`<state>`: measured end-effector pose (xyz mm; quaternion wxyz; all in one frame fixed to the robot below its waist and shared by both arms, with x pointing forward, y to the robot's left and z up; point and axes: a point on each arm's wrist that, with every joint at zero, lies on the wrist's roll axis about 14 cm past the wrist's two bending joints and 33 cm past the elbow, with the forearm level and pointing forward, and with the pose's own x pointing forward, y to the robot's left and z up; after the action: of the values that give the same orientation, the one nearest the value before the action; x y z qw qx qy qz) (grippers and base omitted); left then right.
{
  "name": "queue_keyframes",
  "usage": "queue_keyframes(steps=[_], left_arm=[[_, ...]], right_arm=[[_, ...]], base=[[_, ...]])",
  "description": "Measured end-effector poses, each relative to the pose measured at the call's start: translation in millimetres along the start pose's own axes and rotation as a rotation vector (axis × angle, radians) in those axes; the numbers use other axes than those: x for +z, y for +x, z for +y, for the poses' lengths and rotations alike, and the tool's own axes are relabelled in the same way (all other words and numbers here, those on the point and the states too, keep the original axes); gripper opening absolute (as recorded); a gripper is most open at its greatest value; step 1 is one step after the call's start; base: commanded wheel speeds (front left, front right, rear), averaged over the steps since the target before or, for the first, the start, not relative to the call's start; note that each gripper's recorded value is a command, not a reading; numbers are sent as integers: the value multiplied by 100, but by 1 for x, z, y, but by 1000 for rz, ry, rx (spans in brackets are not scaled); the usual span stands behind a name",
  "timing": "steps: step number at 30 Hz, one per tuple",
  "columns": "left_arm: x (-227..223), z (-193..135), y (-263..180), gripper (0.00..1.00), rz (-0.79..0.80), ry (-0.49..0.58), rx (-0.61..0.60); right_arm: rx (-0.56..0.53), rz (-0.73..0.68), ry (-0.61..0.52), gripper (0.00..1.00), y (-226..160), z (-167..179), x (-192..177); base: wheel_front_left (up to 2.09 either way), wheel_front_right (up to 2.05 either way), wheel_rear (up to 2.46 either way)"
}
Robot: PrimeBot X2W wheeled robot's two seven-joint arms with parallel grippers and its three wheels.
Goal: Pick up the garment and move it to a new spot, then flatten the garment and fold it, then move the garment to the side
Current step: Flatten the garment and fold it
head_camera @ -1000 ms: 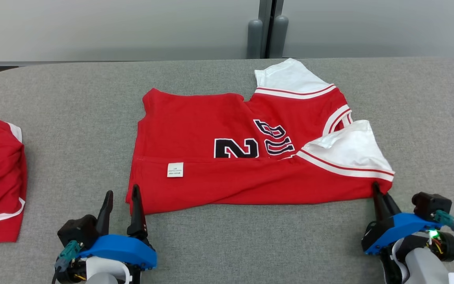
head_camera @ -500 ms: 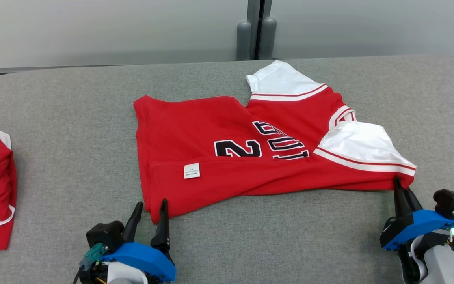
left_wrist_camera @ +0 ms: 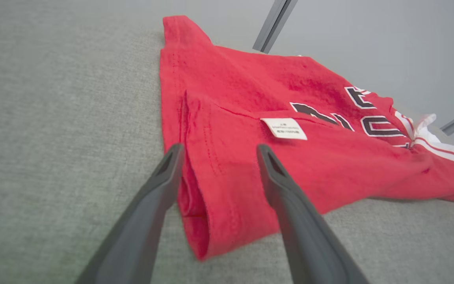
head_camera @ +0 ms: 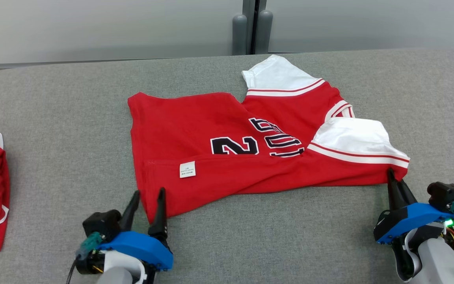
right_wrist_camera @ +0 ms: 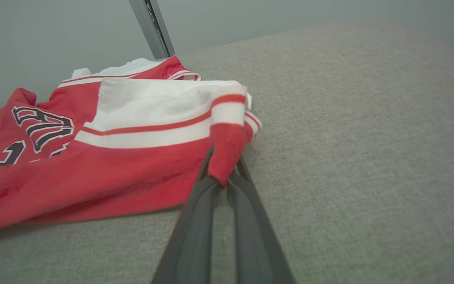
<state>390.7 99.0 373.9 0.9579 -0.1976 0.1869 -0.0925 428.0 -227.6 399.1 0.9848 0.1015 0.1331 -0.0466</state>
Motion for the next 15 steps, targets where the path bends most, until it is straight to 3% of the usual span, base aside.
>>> queue_keyframes(steps=[3, 13, 14, 15], left_arm=[[11, 5, 2, 100, -31, 20, 9], [-20, 1, 3, 100, 74, 13, 0], [-22, 1, 3, 49, 80, 11, -3], [-22, 1, 4, 7, 80, 8, -2]], right_arm=[[-1, 0, 1, 0, 1, 0, 0], [4, 17, -1, 0, 1, 2, -6], [4, 18, -1, 0, 1, 1, -7], [4, 18, -1, 0, 1, 2, -6]], base=[[0, 0, 0], [0, 0, 0], [0, 0, 0], [0, 0, 0]])
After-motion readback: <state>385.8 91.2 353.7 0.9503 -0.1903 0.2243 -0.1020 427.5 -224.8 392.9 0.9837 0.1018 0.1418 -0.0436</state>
